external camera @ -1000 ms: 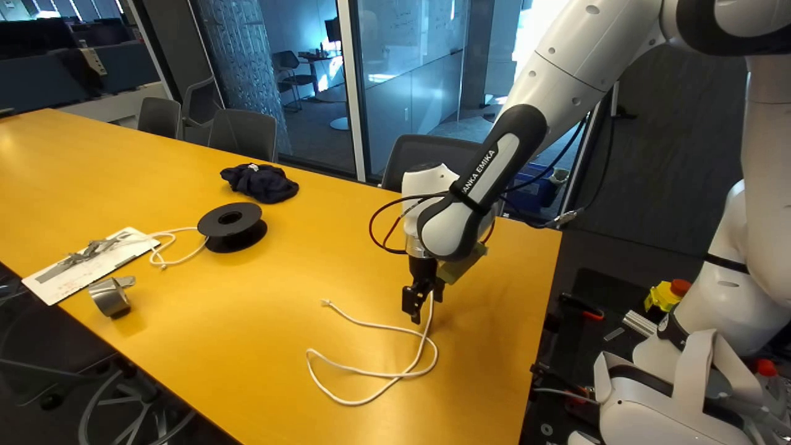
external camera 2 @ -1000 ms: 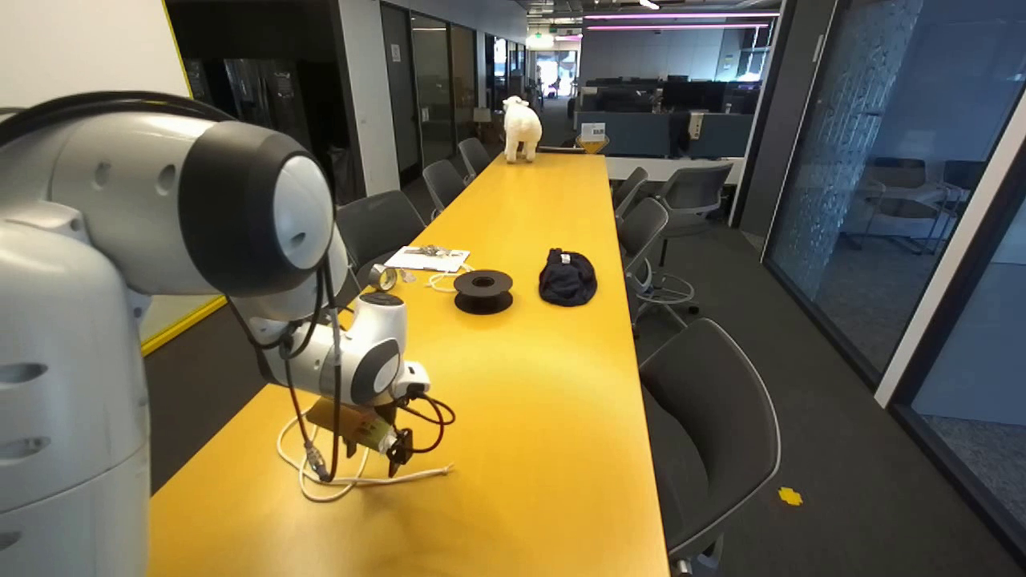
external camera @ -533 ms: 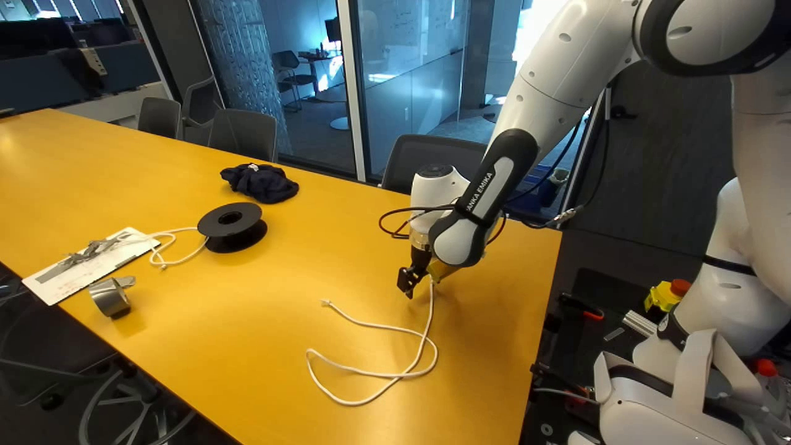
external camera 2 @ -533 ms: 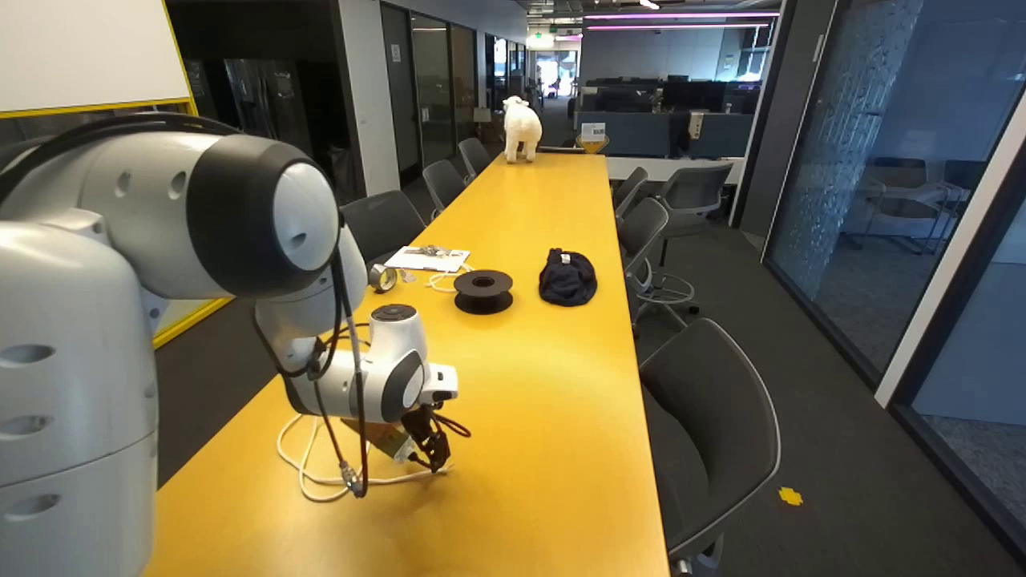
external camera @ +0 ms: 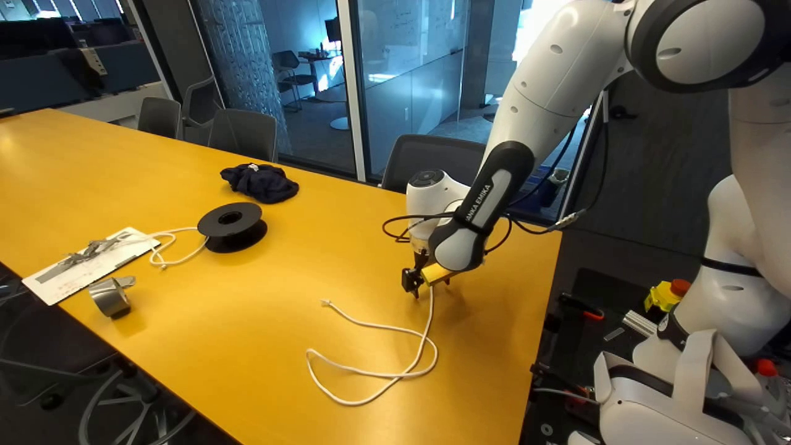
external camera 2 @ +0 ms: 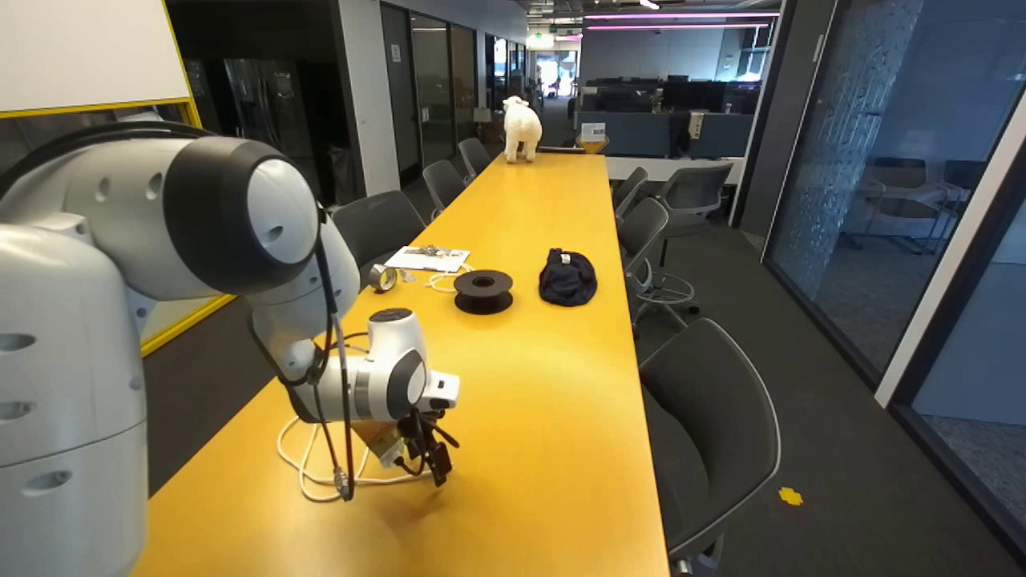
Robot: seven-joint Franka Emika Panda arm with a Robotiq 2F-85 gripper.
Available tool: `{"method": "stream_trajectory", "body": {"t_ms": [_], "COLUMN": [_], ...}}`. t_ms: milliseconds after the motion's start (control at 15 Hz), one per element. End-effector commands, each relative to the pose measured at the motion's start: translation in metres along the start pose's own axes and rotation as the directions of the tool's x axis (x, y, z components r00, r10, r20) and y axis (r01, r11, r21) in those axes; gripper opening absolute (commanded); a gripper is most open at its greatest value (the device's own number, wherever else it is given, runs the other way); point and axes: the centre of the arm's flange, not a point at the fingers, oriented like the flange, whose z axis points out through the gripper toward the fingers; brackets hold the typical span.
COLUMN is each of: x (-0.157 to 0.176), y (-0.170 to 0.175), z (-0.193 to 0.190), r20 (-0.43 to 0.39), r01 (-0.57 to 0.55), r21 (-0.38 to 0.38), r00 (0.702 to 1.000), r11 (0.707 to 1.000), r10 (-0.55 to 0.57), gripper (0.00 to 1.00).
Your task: Straighten out the rope
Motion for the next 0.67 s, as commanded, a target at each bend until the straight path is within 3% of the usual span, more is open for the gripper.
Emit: {"method": "stream_trajectory", "body": {"t_ms": [0, 200, 600], "x": [0.008, 0.013, 0.025], "y": [-0.008, -0.009, -0.003], "z": [-0.004, -0.003, 0.000], "r20": [0.091, 0.193, 0.269], "r01": [-0.077, -0.136, -0.211], "r21": [0.015, 0.053, 0.075], "r00": [0.993, 0.973, 0.945], "r11": [0.997, 0.989, 0.974], "r10": [0.075, 0.123, 0.184], "gripper": [1.00, 1.00, 1.00]}}
